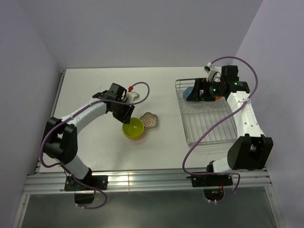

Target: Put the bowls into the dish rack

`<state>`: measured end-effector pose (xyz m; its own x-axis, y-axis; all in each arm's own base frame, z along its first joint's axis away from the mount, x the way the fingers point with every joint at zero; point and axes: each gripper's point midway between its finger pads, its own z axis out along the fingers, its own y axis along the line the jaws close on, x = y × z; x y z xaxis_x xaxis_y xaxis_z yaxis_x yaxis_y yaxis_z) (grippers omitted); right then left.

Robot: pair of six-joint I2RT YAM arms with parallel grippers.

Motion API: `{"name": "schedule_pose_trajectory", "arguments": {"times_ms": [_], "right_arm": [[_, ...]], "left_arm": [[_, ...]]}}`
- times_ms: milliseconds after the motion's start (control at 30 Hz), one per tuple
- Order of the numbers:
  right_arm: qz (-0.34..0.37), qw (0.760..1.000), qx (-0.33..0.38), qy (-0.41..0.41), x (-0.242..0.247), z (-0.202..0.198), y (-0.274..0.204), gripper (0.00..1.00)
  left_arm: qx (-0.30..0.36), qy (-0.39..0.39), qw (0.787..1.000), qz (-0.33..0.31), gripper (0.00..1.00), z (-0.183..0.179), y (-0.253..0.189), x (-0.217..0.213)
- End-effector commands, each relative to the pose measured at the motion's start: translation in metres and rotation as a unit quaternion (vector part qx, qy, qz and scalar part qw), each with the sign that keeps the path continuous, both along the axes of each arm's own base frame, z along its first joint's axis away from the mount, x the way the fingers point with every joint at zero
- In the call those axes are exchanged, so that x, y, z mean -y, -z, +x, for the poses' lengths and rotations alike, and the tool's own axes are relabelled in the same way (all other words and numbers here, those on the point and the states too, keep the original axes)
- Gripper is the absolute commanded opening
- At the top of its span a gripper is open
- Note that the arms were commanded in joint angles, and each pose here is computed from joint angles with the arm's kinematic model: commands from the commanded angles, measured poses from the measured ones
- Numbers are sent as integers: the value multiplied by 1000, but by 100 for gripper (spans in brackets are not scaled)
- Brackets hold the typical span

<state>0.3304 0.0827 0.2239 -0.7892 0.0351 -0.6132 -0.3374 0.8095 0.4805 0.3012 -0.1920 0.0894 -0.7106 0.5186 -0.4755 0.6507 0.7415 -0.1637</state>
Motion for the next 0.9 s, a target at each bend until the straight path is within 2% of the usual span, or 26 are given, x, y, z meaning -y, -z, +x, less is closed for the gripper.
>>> {"name": "schedule_pose_trajectory", "arguments": {"times_ms": [0, 200, 533, 733, 867], "right_arm": [[10, 1000, 4, 0, 0, 1, -2, 89], [3, 1000, 11, -4, 1, -1, -3, 89], [20, 999, 24, -22, -6, -6, -12, 90], [35, 998, 40, -31, -11, -9, -27, 90], [54, 996, 63, -32, -16, -8, -43, 90]], "left_arm": [[21, 1, 1000, 12, 42, 8, 1, 2], [20, 3, 1000, 14, 29, 8, 2, 6], [15, 7, 1000, 8, 0, 9, -12, 13], [14, 22, 999, -21, 0, 7, -40, 23], [34, 26, 997, -70, 0, 11, -81, 38]]}}
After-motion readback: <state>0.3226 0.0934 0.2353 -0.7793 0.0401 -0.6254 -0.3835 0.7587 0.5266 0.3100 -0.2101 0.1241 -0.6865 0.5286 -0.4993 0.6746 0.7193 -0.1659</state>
